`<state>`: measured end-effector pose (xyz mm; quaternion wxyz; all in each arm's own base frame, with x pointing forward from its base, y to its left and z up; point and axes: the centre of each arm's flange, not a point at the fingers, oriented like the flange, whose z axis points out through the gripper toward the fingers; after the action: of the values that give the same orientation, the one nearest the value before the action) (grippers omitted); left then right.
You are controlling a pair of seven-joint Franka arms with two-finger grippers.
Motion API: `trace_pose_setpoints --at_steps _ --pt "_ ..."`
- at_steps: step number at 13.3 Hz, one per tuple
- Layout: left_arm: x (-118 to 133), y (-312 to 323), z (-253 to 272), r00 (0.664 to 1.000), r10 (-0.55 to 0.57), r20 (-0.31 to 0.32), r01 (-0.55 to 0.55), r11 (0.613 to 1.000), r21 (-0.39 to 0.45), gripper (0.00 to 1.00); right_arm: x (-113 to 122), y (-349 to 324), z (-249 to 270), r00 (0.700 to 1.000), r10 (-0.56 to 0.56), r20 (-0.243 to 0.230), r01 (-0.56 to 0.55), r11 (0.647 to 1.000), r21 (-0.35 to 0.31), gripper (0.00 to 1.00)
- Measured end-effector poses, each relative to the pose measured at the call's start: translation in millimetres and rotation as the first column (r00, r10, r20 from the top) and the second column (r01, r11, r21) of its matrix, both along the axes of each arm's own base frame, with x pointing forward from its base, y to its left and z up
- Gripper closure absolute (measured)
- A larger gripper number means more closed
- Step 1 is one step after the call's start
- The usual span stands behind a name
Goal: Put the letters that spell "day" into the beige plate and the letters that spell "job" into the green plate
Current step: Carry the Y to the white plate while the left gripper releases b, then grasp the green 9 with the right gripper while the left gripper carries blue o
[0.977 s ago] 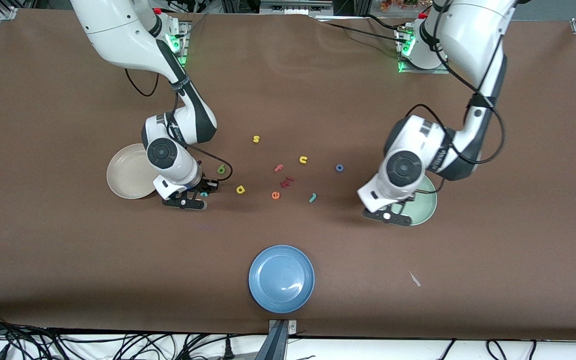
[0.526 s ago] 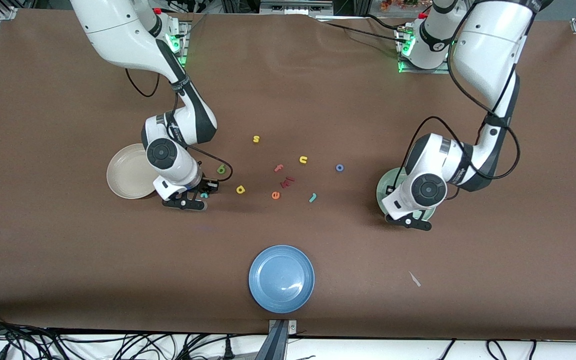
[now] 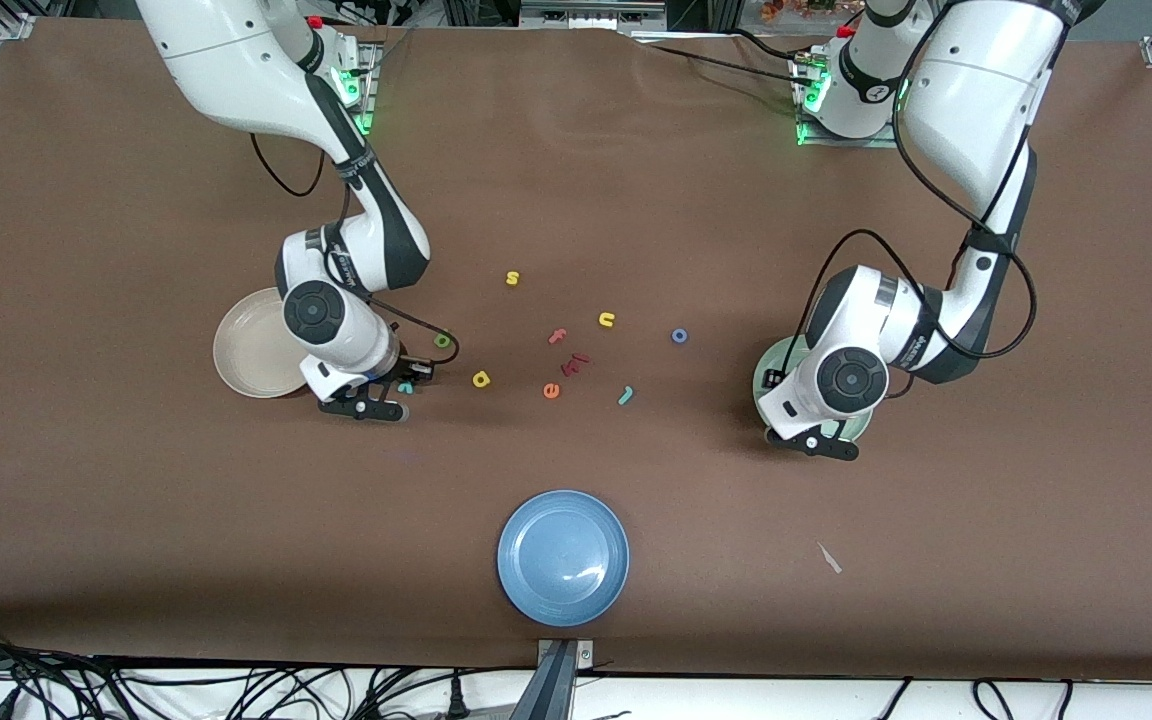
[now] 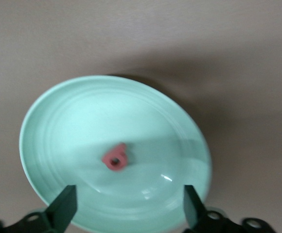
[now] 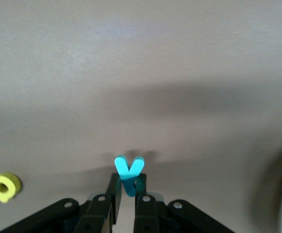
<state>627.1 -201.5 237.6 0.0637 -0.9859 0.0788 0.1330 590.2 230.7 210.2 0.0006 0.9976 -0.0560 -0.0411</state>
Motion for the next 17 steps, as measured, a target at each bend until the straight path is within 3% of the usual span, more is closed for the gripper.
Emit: trace_pose_setpoints --at_steps 3,6,9,11,14,16,17 --pt "-19.9 -48.3 28.2 0.992 0.130 0.000 -0.129 0.991 -0.035 0.00 -5.8 -36.2 28.5 0.999 0.043 -0.006 -0.043 0.999 -0.004 0.84" --pt "-47.6 -98.2 28.9 0.976 0.216 -0.007 -0.216 0.976 -0.027 0.00 -30.8 -72.6 39.8 0.997 0.078 -0.023 -0.078 0.997 0.000 0.84" --pt "-72.9 -120.4 2.7 0.954 0.298 0.019 -0.297 0.954 -0.043 0.00 -48.7 -123.6 43.8 0.990 0.135 -0.032 -0.135 0.991 0.004 0.85" --pt "-94.2 -122.2 -28.1 0.938 0.340 0.062 -0.334 0.938 -0.092 0.00 -52.9 -156.6 37.4 0.984 0.174 -0.033 -0.174 0.985 -0.001 0.85" --pt "-128.2 -123.4 -51.9 0.929 0.363 0.073 -0.356 0.929 -0.097 0.00 -55.4 -179.1 27.0 0.982 0.184 -0.042 -0.185 0.983 -0.010 0.85" --pt "-143.2 -140.0 -51.7 0.926 0.366 0.089 -0.356 0.928 -0.108 0.04 -54.9 -176.0 25.7 0.985 0.169 -0.037 -0.169 0.986 -0.008 0.69" --pt "-146.4 -146.1 -51.2 0.926 0.366 0.097 -0.354 0.927 -0.119 0.11 -53.9 -169.2 27.1 0.990 0.134 -0.030 -0.134 0.991 0.000 0.60"
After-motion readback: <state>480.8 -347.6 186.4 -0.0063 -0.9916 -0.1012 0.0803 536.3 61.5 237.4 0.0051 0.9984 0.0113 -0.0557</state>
